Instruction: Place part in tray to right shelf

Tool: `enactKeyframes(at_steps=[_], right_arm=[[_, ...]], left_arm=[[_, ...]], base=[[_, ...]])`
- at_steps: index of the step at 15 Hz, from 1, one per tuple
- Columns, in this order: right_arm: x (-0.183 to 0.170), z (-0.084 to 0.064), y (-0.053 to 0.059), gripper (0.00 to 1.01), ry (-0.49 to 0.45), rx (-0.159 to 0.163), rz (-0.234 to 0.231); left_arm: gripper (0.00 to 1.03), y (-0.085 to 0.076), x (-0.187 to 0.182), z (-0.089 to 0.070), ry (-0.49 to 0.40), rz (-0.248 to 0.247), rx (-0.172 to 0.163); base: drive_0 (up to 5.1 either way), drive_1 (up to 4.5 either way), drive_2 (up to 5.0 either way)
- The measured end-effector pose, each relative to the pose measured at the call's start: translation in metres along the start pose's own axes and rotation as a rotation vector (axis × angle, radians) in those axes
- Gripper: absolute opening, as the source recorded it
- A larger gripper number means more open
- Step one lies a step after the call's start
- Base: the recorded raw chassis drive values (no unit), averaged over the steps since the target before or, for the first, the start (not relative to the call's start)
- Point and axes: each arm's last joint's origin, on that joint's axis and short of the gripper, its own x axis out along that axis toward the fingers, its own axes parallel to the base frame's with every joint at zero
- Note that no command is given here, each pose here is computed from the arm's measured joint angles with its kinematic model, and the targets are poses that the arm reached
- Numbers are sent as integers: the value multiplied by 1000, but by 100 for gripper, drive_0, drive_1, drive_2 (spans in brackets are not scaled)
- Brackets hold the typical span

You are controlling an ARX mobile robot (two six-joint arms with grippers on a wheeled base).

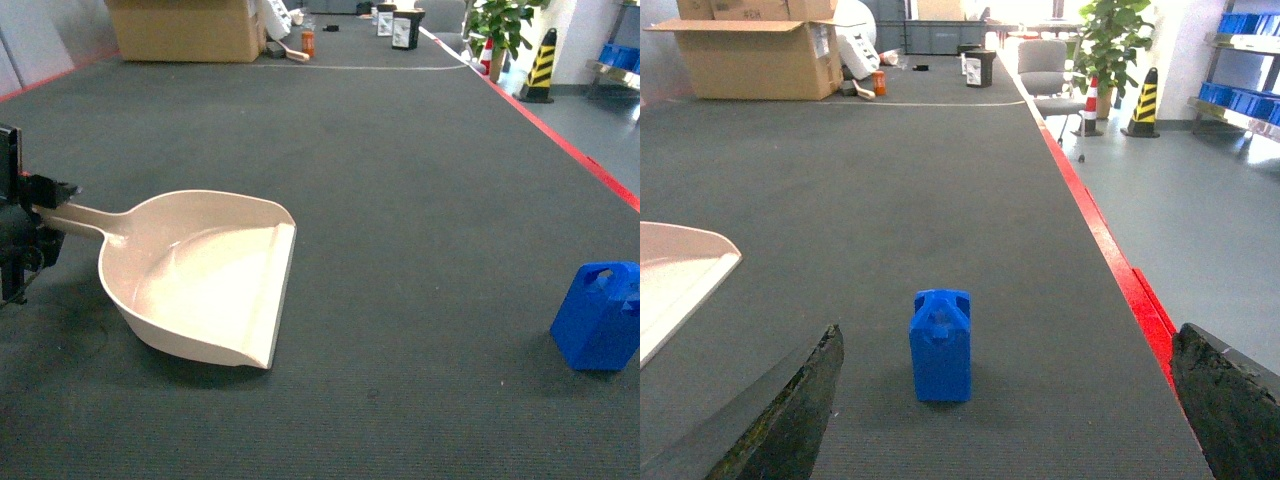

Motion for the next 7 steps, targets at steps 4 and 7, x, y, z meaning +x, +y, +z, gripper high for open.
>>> enactKeyframes(at_steps=[4, 7], right_arm=[[0, 0, 0, 98, 0, 0, 0], [0, 0, 0, 98, 0, 0, 0]], left_arm=[[15, -16, -15, -7, 27, -73, -6], [15, -64, -31, -25, 87, -214, -9]], base=[[0, 0, 0], [0, 0, 0]])
